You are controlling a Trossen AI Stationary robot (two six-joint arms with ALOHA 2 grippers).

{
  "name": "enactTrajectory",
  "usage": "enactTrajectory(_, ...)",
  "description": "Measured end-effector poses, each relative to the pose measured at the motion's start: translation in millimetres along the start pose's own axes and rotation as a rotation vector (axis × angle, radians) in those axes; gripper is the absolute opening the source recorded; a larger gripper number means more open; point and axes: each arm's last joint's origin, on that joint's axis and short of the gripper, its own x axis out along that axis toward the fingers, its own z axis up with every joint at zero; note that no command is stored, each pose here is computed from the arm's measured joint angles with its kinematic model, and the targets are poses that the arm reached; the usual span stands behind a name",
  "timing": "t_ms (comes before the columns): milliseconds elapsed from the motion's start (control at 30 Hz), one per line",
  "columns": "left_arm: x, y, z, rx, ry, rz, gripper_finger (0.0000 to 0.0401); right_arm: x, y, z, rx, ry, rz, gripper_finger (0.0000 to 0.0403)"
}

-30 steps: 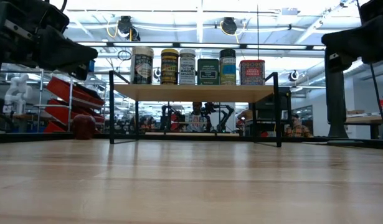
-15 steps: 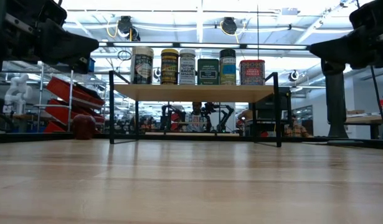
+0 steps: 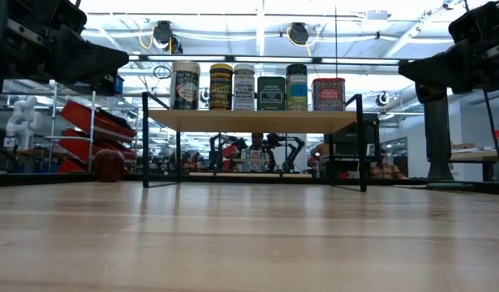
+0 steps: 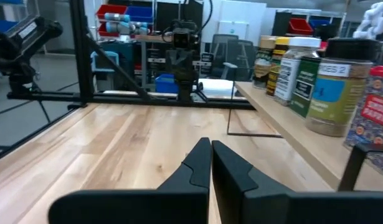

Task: Shelf spices
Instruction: Return to Home Position

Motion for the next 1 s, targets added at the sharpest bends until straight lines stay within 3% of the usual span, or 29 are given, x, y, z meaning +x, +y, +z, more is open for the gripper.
enactTrajectory(233, 0, 5, 0, -0.038, -0.004, 0.044, 0.0002, 0, 1, 0, 0.015, 0.004, 0.028, 0.0000)
enactTrajectory(633, -5, 11, -4, -0.079, 0.046, 0.014, 0.0002, 2, 1, -3, 0.023, 0.033, 0.032, 0.0000)
enactTrajectory(833, -10, 10, 2, -0.057, -0.011, 0.032, 0.0002, 3, 1, -5, 0.033, 0.054, 0.029, 0.0000)
enactTrajectory(1000, -16, 10, 0, -0.051, 0.018, 0.073, 0.0002, 3, 1, -4, 0.033, 0.054, 0.024, 0.0000)
